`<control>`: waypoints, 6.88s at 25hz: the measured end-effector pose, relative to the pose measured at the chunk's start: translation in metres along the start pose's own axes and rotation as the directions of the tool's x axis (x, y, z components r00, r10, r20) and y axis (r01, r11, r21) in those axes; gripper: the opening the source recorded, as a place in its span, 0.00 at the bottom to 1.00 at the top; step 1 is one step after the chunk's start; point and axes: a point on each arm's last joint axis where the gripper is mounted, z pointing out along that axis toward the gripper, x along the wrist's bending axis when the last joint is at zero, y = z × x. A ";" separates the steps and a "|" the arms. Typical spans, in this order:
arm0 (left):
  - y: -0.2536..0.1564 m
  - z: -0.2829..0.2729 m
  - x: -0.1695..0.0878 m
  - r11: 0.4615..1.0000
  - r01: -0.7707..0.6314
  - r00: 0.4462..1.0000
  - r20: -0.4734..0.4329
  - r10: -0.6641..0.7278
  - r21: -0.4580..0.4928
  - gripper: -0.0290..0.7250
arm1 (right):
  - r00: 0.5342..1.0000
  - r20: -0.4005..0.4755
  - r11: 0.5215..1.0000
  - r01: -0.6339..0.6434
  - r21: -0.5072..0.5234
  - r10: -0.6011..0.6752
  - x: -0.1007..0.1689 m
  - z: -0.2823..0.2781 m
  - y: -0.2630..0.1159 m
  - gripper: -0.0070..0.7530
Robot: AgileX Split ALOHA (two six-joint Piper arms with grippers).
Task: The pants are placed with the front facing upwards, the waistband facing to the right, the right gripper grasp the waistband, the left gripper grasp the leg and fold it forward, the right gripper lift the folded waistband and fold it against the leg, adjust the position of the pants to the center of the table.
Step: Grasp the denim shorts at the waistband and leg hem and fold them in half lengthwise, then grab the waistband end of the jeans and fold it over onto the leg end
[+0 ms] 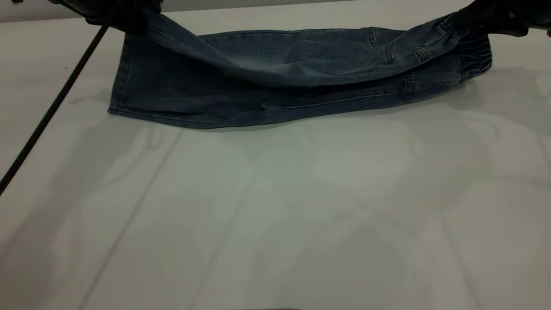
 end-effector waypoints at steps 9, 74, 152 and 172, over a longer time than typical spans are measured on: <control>0.001 0.019 0.001 0.999 -0.022 1.000 -0.012 0.022 -0.037 0.11 | 0.999 -0.014 0.997 0.032 -0.067 -0.033 0.002 0.006 0.028 0.06; 0.047 0.000 -0.009 0.960 -0.094 0.987 0.154 0.054 0.262 0.80 | 0.867 -0.026 0.857 -0.486 0.169 0.497 -0.096 0.038 0.027 0.79; 0.018 0.118 -0.021 0.752 -0.232 0.973 0.139 0.186 0.617 0.80 | 0.824 -0.567 0.984 0.088 0.156 0.017 0.116 0.027 0.072 0.11; 0.108 0.070 -0.013 0.903 -0.234 0.971 0.036 0.237 0.359 0.80 | 0.853 -0.510 0.978 0.181 0.099 -0.107 0.211 0.081 0.045 0.11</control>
